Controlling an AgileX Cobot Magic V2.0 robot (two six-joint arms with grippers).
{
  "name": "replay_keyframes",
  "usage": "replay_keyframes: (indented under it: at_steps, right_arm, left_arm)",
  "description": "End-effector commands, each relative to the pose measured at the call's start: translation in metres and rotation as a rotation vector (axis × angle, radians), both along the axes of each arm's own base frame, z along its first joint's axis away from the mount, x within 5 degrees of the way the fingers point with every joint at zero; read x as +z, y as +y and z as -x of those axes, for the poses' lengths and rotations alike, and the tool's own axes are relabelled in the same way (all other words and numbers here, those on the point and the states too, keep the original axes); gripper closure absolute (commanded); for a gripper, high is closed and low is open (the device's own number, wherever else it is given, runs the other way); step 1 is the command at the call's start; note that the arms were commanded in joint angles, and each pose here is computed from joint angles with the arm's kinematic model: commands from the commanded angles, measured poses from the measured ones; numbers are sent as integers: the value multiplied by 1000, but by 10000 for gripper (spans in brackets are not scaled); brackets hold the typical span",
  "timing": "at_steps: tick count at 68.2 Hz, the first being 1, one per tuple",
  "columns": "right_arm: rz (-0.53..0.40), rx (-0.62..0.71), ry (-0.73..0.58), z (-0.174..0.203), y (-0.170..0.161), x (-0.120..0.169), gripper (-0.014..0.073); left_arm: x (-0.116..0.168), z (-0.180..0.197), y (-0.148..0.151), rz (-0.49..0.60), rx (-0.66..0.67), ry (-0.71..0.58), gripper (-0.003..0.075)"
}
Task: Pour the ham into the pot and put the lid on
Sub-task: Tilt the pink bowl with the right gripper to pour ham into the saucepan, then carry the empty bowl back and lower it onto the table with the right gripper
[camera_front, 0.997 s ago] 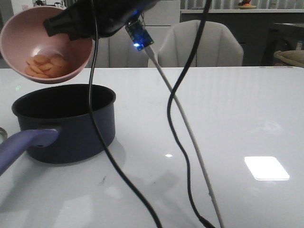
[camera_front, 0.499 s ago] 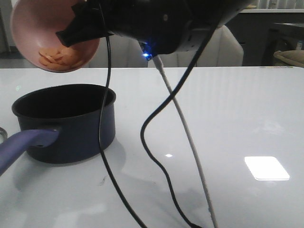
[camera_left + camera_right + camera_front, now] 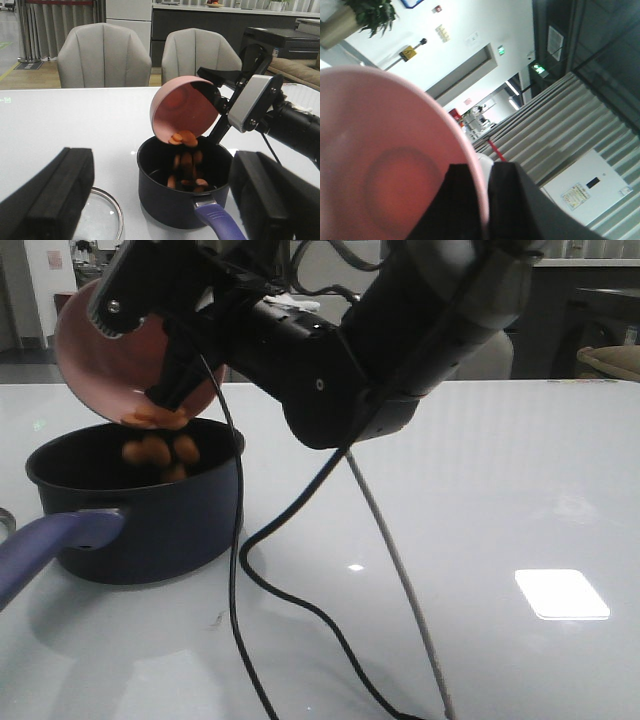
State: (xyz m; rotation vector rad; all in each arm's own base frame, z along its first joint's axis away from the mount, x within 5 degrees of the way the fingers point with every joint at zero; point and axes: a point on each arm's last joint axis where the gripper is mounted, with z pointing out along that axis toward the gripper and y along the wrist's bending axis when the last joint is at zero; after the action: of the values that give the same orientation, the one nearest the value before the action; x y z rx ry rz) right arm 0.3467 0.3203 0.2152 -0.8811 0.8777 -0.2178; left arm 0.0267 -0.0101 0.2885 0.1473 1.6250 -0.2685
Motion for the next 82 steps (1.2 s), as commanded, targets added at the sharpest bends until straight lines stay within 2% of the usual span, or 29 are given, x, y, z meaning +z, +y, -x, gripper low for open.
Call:
replay_keyframes:
  at_steps: [1, 13, 17, 21, 24, 32, 39, 51, 63, 73, 82]
  right_arm:
    - [-124, -15, -170, 7, -7, 48, 460]
    - [-128, -14, -165, 6, -7, 48, 460]
    - [-160, -3, -131, 6, -8, 48, 460]
    - [-235, 24, -54, 5, -9, 49, 460]
    - [-331, 57, 50, 3, -11, 51, 460]
    - [-508, 116, 275, 2, -14, 59, 460]
    - [-573, 137, 419, 5, -17, 72, 460]
    - [-569, 102, 692, 16, -29, 99, 460]
    - [-506, 78, 840, 23, -52, 120, 460]
    - [-460, -9, 953, 13, -92, 128, 460]
    - [-433, -131, 1078, 1, -143, 128, 460]
  left_arm:
    - [15, 1, 0, 40, -2, -88, 135]
    - [15, 1, 0, 40, -2, -88, 135]
    - [15, 1, 0, 40, -2, -88, 135]
    - [15, 1, 0, 40, -2, -88, 135]
    - [15, 1, 0, 40, -2, -88, 135]
    - [15, 1, 0, 40, -2, -88, 135]
    - [15, 1, 0, 40, -2, -88, 135]
    - [15, 1, 0, 40, -2, -88, 135]
    - [15, 1, 0, 40, -2, -88, 135]
    - [15, 1, 0, 40, -2, -88, 135]
    - [15, 1, 0, 40, -2, -88, 135]
